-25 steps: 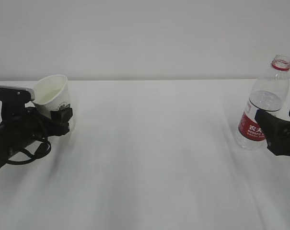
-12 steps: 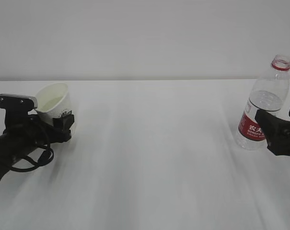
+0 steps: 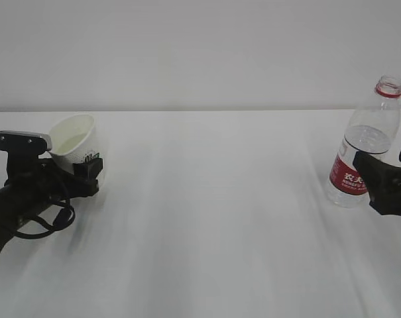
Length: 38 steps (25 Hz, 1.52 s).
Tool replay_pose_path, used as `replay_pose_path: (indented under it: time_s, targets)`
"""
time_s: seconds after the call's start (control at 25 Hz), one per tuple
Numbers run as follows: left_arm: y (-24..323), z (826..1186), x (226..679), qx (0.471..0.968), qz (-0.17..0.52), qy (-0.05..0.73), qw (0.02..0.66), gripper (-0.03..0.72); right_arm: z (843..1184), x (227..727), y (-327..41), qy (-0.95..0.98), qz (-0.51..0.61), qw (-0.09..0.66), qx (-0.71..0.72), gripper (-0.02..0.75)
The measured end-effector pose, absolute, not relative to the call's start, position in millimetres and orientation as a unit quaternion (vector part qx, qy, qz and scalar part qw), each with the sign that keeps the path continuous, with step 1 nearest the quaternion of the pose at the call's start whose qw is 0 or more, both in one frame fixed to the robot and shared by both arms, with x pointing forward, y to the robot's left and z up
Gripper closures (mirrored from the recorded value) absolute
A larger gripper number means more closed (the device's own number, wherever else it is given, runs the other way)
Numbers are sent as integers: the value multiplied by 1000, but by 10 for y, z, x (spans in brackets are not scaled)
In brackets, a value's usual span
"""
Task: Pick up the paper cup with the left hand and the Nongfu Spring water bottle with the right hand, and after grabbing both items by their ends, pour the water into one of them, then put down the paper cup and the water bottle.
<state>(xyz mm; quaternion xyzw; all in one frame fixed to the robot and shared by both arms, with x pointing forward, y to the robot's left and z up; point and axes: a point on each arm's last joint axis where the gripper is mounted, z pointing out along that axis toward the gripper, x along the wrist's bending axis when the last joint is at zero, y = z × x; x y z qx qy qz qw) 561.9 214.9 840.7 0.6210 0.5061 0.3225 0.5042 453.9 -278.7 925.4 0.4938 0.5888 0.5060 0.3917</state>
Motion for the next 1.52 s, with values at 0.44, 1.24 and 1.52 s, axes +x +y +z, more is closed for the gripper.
replay_pose_path:
  time_s: [0.44,1.24,1.52]
  targets:
    - [2151,8402,5619,583,287,549,525,2,9254,4539,-2787,589,506,392,494,131]
    - [2170,8392,5505,589,276,556,518,4,9254,4539,-2790,588,506,392,495,142]
    - [2191,8413,5409,593,271,558,513,18,9255,4540,-2792,587,505,393,496,142]
